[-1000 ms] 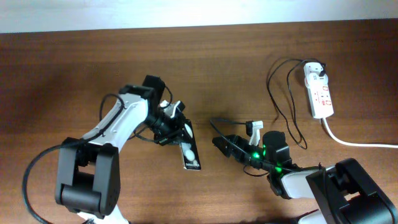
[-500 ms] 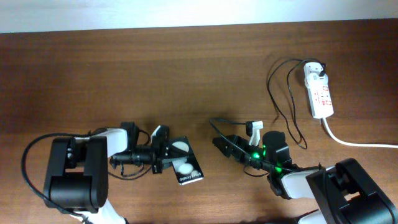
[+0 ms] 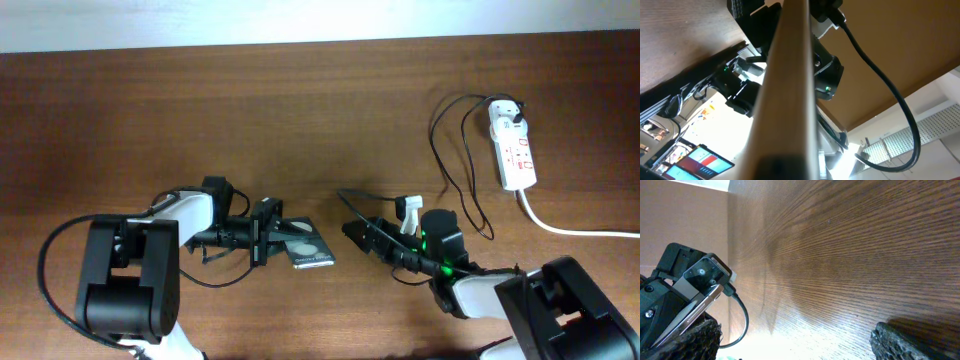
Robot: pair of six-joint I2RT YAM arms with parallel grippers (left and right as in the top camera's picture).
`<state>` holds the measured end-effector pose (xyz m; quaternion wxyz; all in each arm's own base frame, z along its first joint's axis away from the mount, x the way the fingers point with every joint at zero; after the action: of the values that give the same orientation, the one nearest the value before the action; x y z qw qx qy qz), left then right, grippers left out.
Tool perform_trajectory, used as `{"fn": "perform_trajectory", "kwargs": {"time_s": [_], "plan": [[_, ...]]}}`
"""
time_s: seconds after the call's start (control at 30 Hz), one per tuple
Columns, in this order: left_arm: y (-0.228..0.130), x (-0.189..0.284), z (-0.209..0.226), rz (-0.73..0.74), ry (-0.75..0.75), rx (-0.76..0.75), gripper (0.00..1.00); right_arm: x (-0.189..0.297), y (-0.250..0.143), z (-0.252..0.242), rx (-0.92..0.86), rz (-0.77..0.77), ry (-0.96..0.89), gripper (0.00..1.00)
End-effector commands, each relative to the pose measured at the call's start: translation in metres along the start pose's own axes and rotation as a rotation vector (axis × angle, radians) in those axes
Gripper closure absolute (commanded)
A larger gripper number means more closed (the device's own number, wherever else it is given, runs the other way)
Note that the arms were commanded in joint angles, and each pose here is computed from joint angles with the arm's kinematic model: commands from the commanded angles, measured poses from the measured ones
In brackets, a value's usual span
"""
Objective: Plug charger to phone and switch on socket
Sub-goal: 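Move the right gripper to the power strip and grasp the black cable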
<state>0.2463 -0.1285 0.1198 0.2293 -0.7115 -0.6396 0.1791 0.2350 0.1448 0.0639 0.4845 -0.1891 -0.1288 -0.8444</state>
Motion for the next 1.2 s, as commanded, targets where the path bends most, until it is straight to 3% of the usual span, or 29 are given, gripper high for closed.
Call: {"fn": "perform_trajectory", "kwargs": {"time_s": [0.0, 0.07, 0.13, 0.27, 0.43, 0.6, 0.7, 0.83, 0.97, 1.07, 1.17], "plan": [[-0.001, 0.001, -0.009, 0.010, -0.043, -0.011, 1.00, 0.002, 0.003, -0.007, 0.006, -0.040, -0.020, 0.01], [-0.001, 0.001, -0.009, 0.010, -0.043, -0.011, 1.00, 0.004, 0.009, 0.025, -0.008, -0.048, 0.158, 0.01], [-0.001, 0.001, -0.009, 0.010, -0.043, -0.011, 1.00, 0.012, -0.002, 0.055, 0.232, 0.045, 0.338, 0.01], [-0.001, 0.001, -0.009, 0.010, -0.043, -0.011, 1.00, 0.019, 0.011, 0.082, 0.420, -0.085, 0.408, 0.01], [0.000, 0.001, -0.007, 0.005, -0.023, -0.020, 1.00, 0.004, 0.057, 0.122, 0.493, -0.141, 0.106, 0.01], [0.001, 0.001, -0.004, -0.005, 0.007, -0.024, 1.00, 0.088, 0.116, 0.212, 0.500, -0.491, -0.570, 0.01], [0.001, 0.001, -0.004, -0.005, 0.007, -0.027, 1.00, 0.109, 0.121, 0.255, 0.524, -0.565, -0.505, 0.01], [0.001, 0.001, -0.004, -0.005, 0.007, -0.027, 1.00, 0.097, 0.155, 0.239, 0.505, -0.733, -0.669, 0.01], [0.001, 0.001, -0.004, -0.005, 0.007, -0.027, 1.00, 0.038, 0.201, 0.194, 0.398, -0.628, -0.893, 0.01], [0.001, 0.001, -0.004, -0.005, 0.007, -0.026, 1.00, 0.005, 0.249, 0.134, 0.176, -0.689, -0.960, 0.06], [0.001, 0.001, -0.004, -0.005, 0.007, -0.026, 1.00, -0.012, 0.280, 0.081, 0.097, -0.695, -0.981, 0.07]]}}
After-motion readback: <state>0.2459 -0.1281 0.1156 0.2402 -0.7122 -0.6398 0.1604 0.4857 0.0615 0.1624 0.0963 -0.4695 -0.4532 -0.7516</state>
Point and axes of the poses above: each gripper's point midway between its finger pads, its own x axis back along the fingers, its own z axis along the line the jaws close on, y = z × x, the point moved 7 cm from there along x, back along the fingers, and after that the axes turned 11 degrees about -x, right-handed, at the moved point
